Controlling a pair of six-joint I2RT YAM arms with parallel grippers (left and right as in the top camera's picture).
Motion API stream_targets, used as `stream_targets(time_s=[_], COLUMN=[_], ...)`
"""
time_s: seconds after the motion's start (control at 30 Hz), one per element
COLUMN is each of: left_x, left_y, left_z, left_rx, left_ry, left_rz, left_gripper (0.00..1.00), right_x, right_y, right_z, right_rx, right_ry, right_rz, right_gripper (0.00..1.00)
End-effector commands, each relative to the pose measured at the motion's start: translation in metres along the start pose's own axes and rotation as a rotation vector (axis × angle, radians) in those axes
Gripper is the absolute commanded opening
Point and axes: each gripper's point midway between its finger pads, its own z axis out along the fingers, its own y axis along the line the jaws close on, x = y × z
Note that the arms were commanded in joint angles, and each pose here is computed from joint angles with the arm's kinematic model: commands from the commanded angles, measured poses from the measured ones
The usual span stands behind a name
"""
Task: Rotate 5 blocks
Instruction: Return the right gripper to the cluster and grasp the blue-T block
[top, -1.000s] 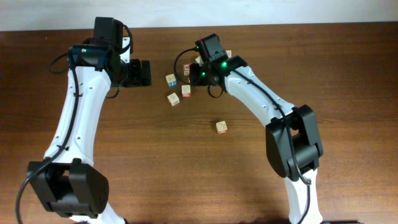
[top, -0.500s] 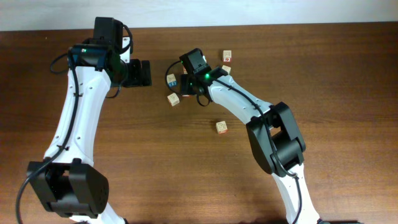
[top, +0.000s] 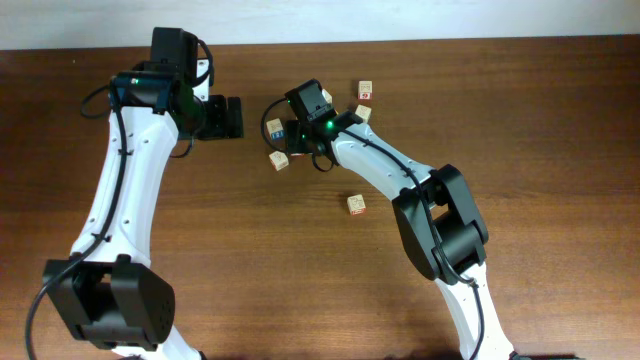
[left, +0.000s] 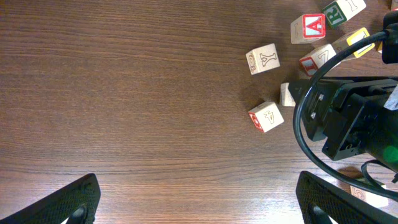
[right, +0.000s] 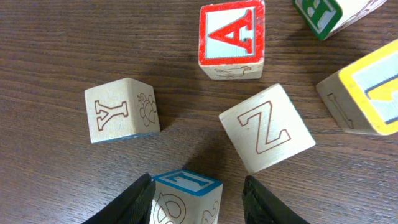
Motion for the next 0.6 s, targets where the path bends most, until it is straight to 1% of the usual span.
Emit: stream_targets(time_s=[0.0, 0.47, 0.57], left_x=[-0.007, -0.007, -0.007], left_y=[0.000, 0.000, 0.000], left_z=[-0.004, -0.004, -0.004], left_rx=[-0.004, -0.005, -0.004], left_ry=[-0.021, -0.021, -0.021], left_rz=[-0.013, -0.013, -0.013], left_gripper=[0.99, 0.99, 0.99], right_x=[0.010, 0.022, 0.028], right_y=[0.003, -0.001, -0.001], right_z=[0.009, 0.008, 0.008], right_rx=[-0.003, 0.013, 0.009], right_ry=[0.030, 0.083, 0.105], right_rz=[0.026, 0.018, 0.000], right_gripper=[0.47, 0.47, 0.45])
